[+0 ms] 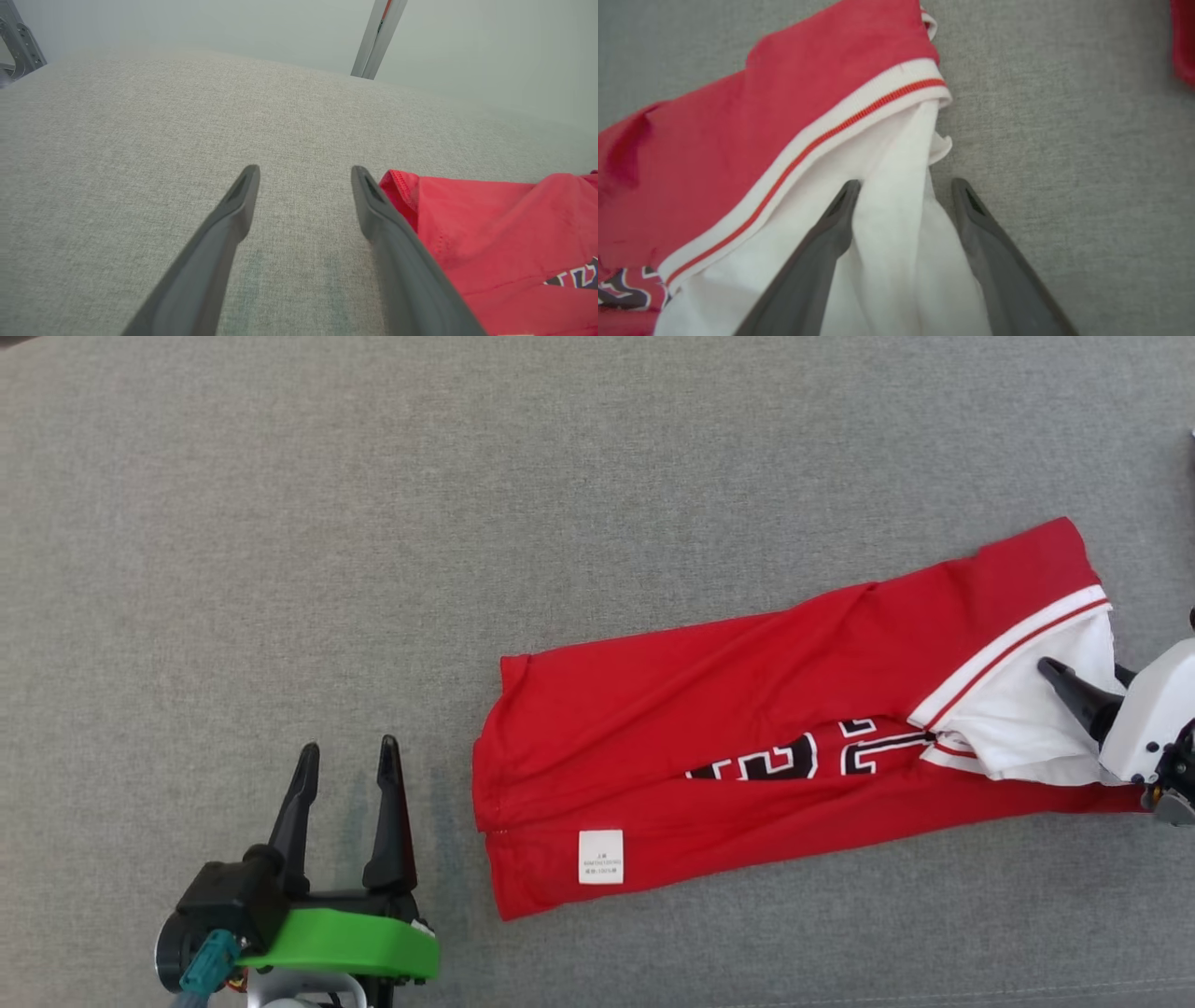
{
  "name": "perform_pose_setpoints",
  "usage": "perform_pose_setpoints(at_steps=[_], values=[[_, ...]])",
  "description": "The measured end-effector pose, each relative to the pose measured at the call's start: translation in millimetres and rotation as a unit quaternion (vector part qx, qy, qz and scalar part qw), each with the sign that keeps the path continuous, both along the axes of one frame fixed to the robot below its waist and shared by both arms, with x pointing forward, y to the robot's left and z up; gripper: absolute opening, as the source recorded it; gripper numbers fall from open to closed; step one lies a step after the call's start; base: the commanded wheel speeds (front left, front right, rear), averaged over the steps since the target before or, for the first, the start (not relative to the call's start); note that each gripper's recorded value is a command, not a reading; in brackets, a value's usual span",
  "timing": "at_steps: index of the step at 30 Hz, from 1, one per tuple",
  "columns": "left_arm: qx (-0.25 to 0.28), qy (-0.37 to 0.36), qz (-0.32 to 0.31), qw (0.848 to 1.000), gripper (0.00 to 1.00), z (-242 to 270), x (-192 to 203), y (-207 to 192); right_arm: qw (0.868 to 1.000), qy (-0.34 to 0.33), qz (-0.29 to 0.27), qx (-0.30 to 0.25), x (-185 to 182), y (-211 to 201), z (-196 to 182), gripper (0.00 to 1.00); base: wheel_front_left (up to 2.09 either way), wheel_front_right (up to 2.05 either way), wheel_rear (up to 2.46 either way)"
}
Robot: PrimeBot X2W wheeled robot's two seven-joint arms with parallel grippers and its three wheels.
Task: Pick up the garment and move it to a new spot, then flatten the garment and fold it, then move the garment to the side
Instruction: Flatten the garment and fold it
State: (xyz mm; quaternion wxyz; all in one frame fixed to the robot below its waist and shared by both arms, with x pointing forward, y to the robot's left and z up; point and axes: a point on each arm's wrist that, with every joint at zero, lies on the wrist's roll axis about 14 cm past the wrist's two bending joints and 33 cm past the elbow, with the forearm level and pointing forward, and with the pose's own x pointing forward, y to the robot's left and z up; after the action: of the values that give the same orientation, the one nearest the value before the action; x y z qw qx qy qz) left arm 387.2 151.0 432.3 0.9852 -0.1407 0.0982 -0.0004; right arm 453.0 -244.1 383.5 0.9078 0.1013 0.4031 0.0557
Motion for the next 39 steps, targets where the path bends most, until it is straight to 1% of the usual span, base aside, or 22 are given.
perform_pose_setpoints(at_steps=[2,4,5,6,8,10,11,14,17,20,22,25,30,35,39], values=[[-0.004,0.002,0.006,1.000,1.00,-2.9,-3.4,2.2,1.000,0.016,0.000,0.001,-0.7,2.3,-8.7,1.00,0.00,0.00,0.00],[-0.002,0.003,0.009,1.000,1.00,-5.8,-7.8,4.4,0.999,0.034,-0.004,0.017,-1.2,6.7,-15.0,1.00,0.00,0.00,0.00],[-0.002,0.002,0.013,1.000,1.00,-6.0,-8.7,6.7,0.999,0.035,-0.008,0.026,-0.8,8.9,-15.3,0.46,0.00,0.00,0.00],[-0.002,0.001,0.015,1.000,1.00,-6.0,-9.6,8.3,0.999,0.031,-0.015,0.039,0.4,10.4,-14.1,0.00,0.00,0.00,0.00],[0.002,-0.004,0.012,1.000,1.00,-5.0,-12.1,8.2,0.998,0.017,-0.026,0.061,3.2,14.3,-9.9,0.00,0.00,0.00,0.00],[-0.002,-0.001,0.013,1.000,1.00,-7.6,-17.7,7.2,0.994,-0.006,-0.050,0.097,8.1,15.1,-1.3,0.00,0.00,0.00,0.00],[-0.004,-0.001,0.014,1.000,1.00,-8.0,-20.0,7.6,0.993,-0.016,-0.061,0.101,10.0,9.6,2.9,0.00,0.00,0.00,0.00],[-0.004,-0.003,0.012,1.000,1.00,-7.9,-26.5,8.2,0.988,-0.068,-0.115,0.078,19.3,-43.4,31.7,0.00,0.00,0.00,0.00],[-0.007,-0.007,0.017,1.000,1.00,-5.5,-31.6,11.6,0.981,-0.106,-0.151,0.058,22.4,-83.2,59.9,0.00,0.00,0.00,0.00],[-0.006,-0.007,0.025,1.000,1.00,-4.9,-38.6,17.1,0.977,-0.136,-0.155,0.045,24.9,-98.0,85.3,0.00,0.00,0.00,0.00],[-0.008,-0.007,0.027,1.000,1.00,-5.0,-42.6,18.3,0.976,-0.155,-0.148,0.045,27.3,-97.3,101.0,0.00,0.00,0.00,0.00],[-0.009,-0.006,0.025,1.000,1.00,-5.3,-48.2,17.6,0.975,-0.179,-0.123,0.047,28.5,-85.1,120.9,0.00,0.00,0.00,0.00],[-0.021,-0.011,0.019,1.000,1.00,-1.4,-49.9,10.8,0.981,-0.180,-0.041,0.061,21.3,-31.6,130.2,0.00,0.00,0.00,0.00],[-0.024,-0.014,0.014,1.000,1.00,0.4,-48.9,6.5,0.982,-0.157,0.053,0.085,6.7,37.7,122.0,0.00,0.00,0.00,0.00],[-0.007,-0.020,0.005,1.000,1.00,3.2,-46.3,4.1,0.979,-0.128,0.116,0.110,-8.6,93.0,104.1,0.00,0.00,0.00,0.00]])
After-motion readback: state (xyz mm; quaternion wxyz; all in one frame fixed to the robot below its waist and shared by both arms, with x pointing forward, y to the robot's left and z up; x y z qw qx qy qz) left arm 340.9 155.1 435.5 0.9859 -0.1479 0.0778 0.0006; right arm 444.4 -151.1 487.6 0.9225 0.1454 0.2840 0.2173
